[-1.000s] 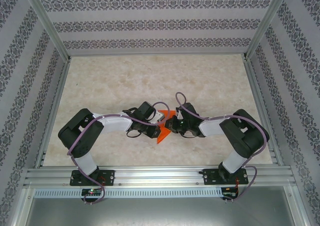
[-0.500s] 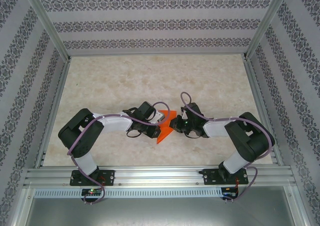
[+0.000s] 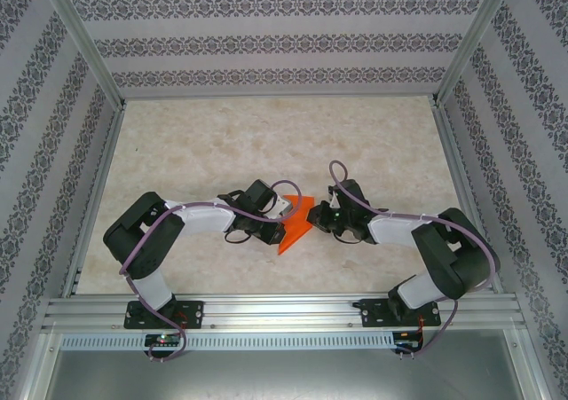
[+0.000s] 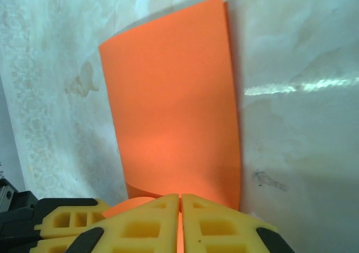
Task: Fold a paper plane with a square sheet of paper (pick it up from the middle)
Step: Third fold the triangle at the center of the table.
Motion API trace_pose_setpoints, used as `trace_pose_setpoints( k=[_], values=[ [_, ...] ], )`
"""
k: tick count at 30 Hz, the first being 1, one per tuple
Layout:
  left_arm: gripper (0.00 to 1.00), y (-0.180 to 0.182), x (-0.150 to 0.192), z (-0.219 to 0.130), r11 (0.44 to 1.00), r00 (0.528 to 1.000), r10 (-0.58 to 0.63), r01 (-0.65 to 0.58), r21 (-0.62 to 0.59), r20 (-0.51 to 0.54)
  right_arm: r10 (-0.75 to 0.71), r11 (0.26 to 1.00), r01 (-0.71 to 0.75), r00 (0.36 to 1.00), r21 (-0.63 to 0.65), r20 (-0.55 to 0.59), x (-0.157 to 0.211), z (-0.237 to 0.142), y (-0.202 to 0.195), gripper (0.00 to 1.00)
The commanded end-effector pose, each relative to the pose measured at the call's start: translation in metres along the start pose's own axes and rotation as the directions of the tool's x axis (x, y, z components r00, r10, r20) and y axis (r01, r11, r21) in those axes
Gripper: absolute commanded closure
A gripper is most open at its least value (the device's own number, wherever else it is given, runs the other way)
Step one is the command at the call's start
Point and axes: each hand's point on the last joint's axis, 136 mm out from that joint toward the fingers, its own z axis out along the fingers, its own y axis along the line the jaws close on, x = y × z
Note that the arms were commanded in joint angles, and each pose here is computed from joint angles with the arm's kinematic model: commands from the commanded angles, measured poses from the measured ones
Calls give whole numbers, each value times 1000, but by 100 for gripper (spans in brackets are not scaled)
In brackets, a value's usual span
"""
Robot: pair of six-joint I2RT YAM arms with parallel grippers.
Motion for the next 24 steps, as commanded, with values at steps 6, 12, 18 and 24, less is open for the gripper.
trace_pose_setpoints(
  k=[6,12,18,24],
  values=[
    [91,12,15,7,1000,998,-10,8,-30,-63,33,996,-30,999,82,-27,6,14,-28,89],
    [91,13,16,7,999,998,-11,9,-32,-65,-15,999,14,1000,48,24,-7,-10,0,89],
    [91,13,15,7,999,998,-10,8,-33,-63,-75,995,77,997,-62,22,-7,-23,40,87],
    [91,13,15,6,999,998,-10,8,-34,-61,-73,994,69,997,-89,-35,10,-1,49,88]
  ],
)
